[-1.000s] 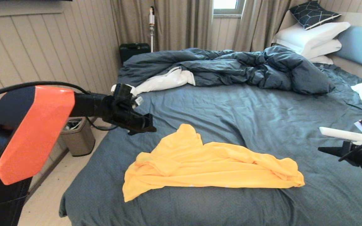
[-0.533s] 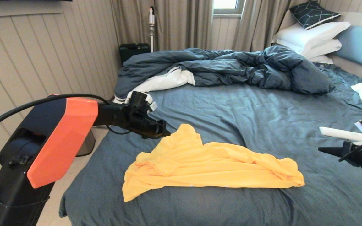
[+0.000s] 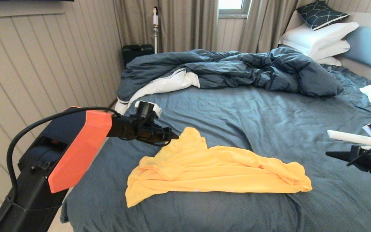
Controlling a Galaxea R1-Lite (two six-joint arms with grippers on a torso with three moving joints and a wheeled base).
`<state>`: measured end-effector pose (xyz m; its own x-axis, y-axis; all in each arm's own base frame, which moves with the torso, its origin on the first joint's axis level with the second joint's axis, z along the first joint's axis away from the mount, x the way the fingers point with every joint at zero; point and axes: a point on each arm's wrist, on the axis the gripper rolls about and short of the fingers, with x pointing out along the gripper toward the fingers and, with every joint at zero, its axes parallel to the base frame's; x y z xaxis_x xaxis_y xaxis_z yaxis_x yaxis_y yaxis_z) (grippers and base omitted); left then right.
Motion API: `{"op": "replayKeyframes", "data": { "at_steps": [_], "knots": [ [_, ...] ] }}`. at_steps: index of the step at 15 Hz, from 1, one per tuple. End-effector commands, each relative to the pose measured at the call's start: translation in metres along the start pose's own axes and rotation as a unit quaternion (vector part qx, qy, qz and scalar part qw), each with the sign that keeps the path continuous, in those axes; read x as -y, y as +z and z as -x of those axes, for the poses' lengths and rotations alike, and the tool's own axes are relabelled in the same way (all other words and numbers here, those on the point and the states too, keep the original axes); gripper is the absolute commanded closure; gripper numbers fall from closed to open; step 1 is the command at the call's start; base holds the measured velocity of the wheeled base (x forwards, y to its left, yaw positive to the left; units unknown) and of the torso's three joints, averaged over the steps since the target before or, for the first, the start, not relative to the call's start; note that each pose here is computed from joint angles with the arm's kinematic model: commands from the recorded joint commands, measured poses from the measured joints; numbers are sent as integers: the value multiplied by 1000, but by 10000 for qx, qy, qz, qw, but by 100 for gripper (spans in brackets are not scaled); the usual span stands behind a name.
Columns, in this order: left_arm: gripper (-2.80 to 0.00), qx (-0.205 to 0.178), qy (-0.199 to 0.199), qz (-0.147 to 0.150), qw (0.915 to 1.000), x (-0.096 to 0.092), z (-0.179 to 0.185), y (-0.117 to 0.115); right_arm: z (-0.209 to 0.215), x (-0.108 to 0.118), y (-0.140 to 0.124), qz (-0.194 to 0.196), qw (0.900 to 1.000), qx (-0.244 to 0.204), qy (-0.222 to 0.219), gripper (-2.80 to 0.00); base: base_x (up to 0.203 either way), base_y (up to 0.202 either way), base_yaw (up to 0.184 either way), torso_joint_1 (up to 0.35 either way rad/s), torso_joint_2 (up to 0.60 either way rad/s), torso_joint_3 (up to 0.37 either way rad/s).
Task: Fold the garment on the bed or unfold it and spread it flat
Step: Fold the yellow T-shirt
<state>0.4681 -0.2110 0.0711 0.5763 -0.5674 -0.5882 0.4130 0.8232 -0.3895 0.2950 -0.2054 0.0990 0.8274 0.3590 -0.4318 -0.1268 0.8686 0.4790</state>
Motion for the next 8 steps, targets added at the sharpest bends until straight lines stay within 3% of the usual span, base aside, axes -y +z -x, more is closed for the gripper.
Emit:
{"op": "replayKeyframes", "data": {
  "at_steps": [1, 6, 7, 8],
  "knots": [
    [-280, -51, 58, -38, 10000, -9, -10, -7, -1, 1, -1, 29, 10000, -12, 33, 0, 0, 0, 0, 0, 0, 0],
    [-280, -24, 203, -234, 9995, -14, -19, -13, -1, 1, -3, 41, 10000, -26, 35, 0, 0, 0, 0, 0, 0, 0],
    [0, -37, 206, -237, 9995, -14, -19, -14, -1, 1, -3, 41, 10000, -26, 35, 0, 0, 0, 0, 0, 0, 0],
    [0, -43, 194, -246, 9995, -13, -19, -14, -1, 1, -2, 47, 10000, -22, 33, 0, 0, 0, 0, 0, 0, 0]
  ]
}}
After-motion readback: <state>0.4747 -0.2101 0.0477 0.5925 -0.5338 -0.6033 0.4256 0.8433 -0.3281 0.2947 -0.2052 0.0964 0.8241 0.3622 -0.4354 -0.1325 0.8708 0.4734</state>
